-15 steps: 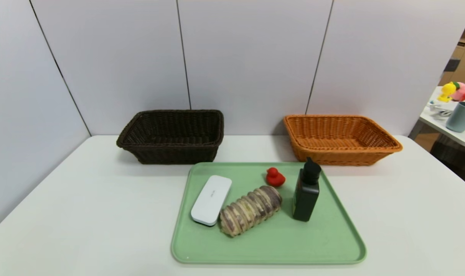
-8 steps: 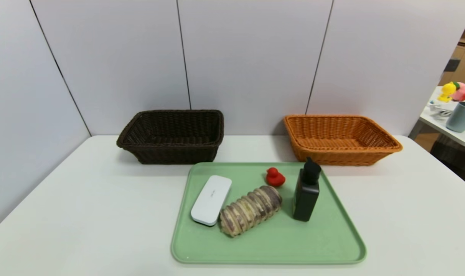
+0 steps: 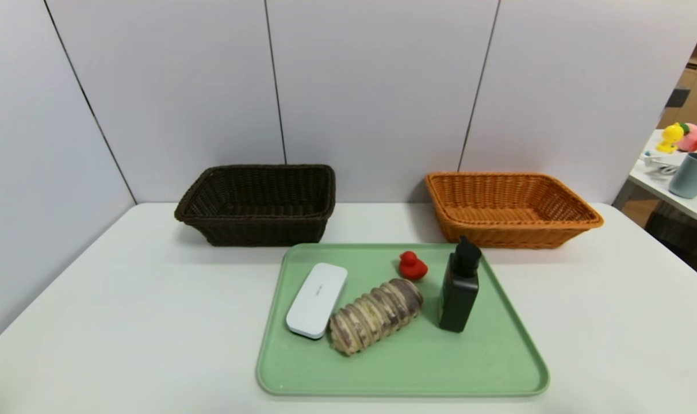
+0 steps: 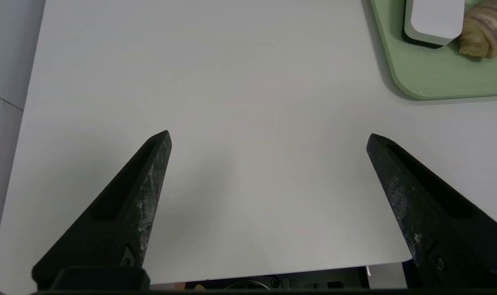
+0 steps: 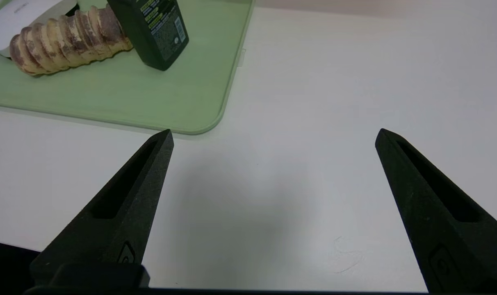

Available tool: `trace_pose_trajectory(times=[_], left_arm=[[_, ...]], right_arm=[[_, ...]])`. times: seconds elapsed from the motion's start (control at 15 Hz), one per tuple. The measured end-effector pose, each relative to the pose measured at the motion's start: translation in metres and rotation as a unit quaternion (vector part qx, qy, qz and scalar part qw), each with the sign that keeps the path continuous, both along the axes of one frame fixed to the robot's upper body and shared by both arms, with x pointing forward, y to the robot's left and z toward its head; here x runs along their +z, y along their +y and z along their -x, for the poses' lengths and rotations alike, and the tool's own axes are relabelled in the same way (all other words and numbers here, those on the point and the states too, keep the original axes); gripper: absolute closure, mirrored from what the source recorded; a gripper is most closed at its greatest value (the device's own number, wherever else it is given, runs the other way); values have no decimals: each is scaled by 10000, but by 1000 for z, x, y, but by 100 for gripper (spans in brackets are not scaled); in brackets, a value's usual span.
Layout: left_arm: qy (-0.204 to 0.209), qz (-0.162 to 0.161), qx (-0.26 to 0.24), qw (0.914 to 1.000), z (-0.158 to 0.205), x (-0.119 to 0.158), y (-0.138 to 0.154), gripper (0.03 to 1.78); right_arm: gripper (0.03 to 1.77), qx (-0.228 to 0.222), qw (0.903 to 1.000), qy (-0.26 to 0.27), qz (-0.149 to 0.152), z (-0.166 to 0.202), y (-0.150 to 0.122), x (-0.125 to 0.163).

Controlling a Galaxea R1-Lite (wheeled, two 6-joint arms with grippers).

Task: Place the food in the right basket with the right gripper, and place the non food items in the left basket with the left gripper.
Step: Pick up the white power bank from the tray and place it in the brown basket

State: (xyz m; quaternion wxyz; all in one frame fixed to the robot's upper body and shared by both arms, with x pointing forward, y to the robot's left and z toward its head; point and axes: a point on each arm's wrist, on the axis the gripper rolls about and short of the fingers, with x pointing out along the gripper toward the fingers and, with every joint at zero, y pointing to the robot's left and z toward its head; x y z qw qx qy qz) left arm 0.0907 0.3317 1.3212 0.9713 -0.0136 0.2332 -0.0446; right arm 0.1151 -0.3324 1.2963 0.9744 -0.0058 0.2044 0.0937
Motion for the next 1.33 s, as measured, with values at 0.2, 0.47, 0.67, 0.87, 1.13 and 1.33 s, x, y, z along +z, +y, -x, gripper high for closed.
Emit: trace_pose_trajectory(times=[0.2,0.47,0.67,0.87,1.13,1.33], left_arm=[[307,18,-70,9995,-32,28,-1,12],[707,-21,-183,9973,-83,52,-2,12],[809,-8,-676,9944,-117,56,-11,12],[863,172,-1415,9860,-136,54,-29,12],[853,342,-2306,9687,-151,52,-68,12],[926,163,-2436,9653,-163,47,-96,12]], right_arm=[[10,91,9982,591,-12,-29,1,22],[10,192,9932,1144,-16,-64,3,34],[10,333,9898,1387,48,-86,5,36],[10,776,9854,1512,98,-103,15,38],[10,1092,9787,1730,151,-117,26,33],[10,1132,9755,1881,156,-122,28,28]])
